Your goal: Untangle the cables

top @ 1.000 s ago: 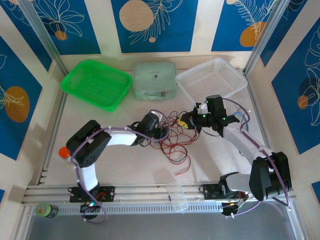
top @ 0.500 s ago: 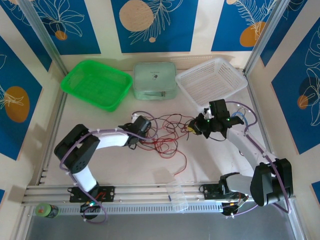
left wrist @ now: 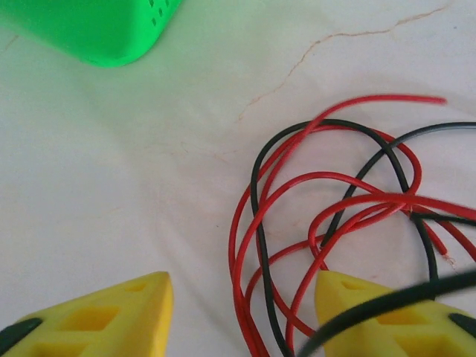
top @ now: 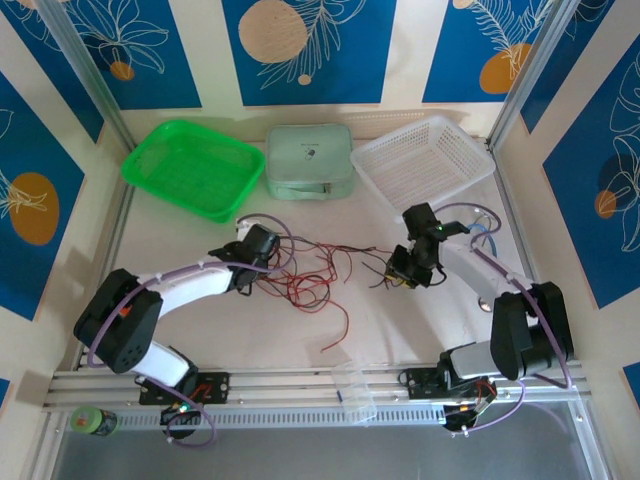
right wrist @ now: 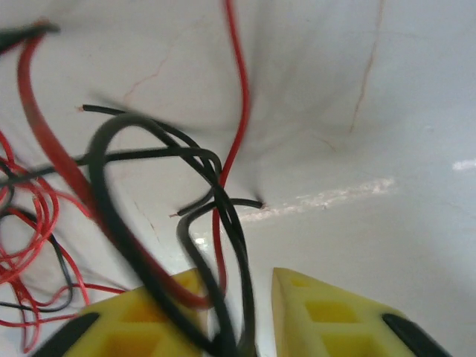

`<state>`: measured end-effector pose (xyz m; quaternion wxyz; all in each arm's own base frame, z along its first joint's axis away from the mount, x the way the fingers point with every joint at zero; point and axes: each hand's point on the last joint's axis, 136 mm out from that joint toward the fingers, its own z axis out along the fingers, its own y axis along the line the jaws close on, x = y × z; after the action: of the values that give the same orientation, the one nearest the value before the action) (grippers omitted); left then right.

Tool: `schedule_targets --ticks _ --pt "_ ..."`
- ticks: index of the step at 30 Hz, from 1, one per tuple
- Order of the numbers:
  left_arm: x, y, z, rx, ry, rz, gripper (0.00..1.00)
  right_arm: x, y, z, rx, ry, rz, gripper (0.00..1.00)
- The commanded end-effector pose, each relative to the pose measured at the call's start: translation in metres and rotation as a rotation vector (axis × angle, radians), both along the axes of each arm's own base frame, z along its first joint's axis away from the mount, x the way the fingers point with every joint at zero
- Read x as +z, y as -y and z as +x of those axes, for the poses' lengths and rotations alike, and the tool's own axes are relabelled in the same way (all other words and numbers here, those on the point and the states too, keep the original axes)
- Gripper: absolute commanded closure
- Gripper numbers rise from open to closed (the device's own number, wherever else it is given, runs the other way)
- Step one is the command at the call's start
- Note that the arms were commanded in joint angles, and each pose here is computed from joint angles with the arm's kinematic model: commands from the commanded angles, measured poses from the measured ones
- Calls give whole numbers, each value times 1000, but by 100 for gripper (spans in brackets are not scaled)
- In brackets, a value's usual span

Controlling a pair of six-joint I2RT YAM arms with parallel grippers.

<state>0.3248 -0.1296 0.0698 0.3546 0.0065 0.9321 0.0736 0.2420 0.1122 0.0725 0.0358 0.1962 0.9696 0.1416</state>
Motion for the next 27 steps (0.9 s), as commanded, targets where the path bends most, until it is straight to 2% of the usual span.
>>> schedule_targets --ticks 1,4,7,9,13,17,22,27 --pt "14 3 -3 -42 4 -31 39 18 -6 0 88 20 -43 58" --pt "42 18 -3 -113 36 -100 27 36 -17 -5 146 36 -42 37" --pt "73 28 -8 -186 60 -145 15 53 -23 -16 212 44 -86 26" --pt "88 31 -12 -220 51 -158 13 60 -28 -22 248 51 -128 18" --pt "86 42 -25 -264 -27 -205 13 62 -66 -28 321 64 -103 17" --pt "49 51 -31 -231 -128 -241 18 38 -110 -21 352 37 -43 21" --pt "3 63 -31 -170 -178 -304 22 6 -152 -5 391 6 -17 29" --pt "-37 45 -30 -54 -222 -221 27 -28 -168 2 414 -37 -55 34"
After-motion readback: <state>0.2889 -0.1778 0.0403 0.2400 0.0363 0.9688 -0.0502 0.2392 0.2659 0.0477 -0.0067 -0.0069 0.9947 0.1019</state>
